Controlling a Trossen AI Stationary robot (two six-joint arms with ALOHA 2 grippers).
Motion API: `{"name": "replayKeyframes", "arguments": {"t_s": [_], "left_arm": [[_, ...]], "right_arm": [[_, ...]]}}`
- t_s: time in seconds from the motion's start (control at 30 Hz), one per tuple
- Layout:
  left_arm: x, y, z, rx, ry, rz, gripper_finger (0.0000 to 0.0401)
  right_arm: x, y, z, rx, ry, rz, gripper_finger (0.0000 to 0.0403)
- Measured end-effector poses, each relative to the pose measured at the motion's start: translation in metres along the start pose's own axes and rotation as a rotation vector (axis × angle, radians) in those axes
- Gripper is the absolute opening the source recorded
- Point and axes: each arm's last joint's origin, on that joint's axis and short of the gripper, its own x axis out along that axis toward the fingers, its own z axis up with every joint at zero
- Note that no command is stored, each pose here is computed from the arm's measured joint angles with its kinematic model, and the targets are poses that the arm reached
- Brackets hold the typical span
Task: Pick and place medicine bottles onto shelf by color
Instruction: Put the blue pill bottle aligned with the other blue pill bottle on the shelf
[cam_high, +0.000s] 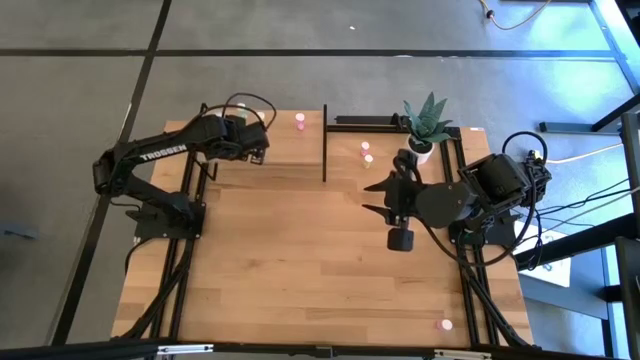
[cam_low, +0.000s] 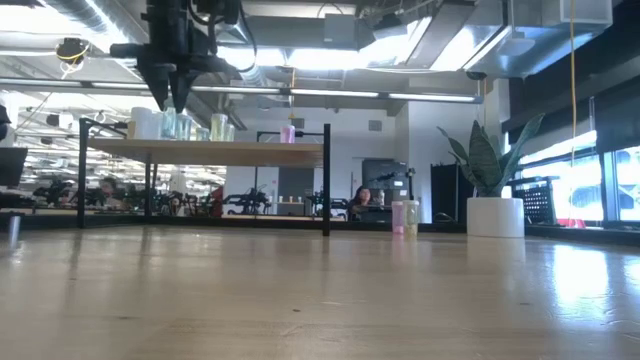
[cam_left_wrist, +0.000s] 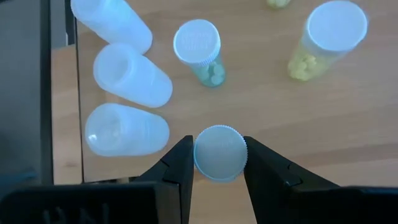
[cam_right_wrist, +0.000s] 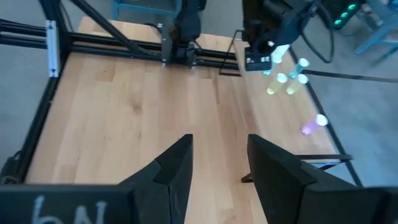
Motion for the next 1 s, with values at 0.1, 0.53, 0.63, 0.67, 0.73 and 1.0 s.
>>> {"name": "replayKeyframes", "arguments": {"t_s": [0.1, 0.53, 0.63, 0.67, 0.73, 1.0], "left_arm": [[0.0005, -0.0002, 0.0013, -0.01, -0.005, -0.005, 0.0105], [0.0017, -0.0007, 0.002, -0.013, -0.01, 0.004, 0.0105], [0.0026, -0.0019, 0.0021, -0.006, -0.01, 0.006, 0.0105], [0.0029, -0.0022, 0.0023, -0.005, -0.013, 0.009, 0.0105], [0.0037, -0.0029, 0.0024, -0.003, -0.011, 0.012, 0.0105], [0.0035, -0.0029, 0.0024, -0.036, -0.012, 0.011, 0.0105]], "right_arm": [[0.0, -0.001, 0.0001, -0.002, -0.005, -0.031, 0.0154], [0.0, -0.002, 0.0003, -0.003, -0.01, -0.065, 0.0154], [-0.0001, -0.0019, 0.0003, -0.003, -0.011, -0.065, 0.0154], [-0.0001, -0.002, 0.0003, -0.003, -0.011, -0.065, 0.0154], [-0.0001, -0.0019, 0.0003, -0.003, -0.011, -0.067, 0.0154], [-0.0002, -0.0021, 0.0003, -0.007, -0.011, -0.067, 0.0154]]}}
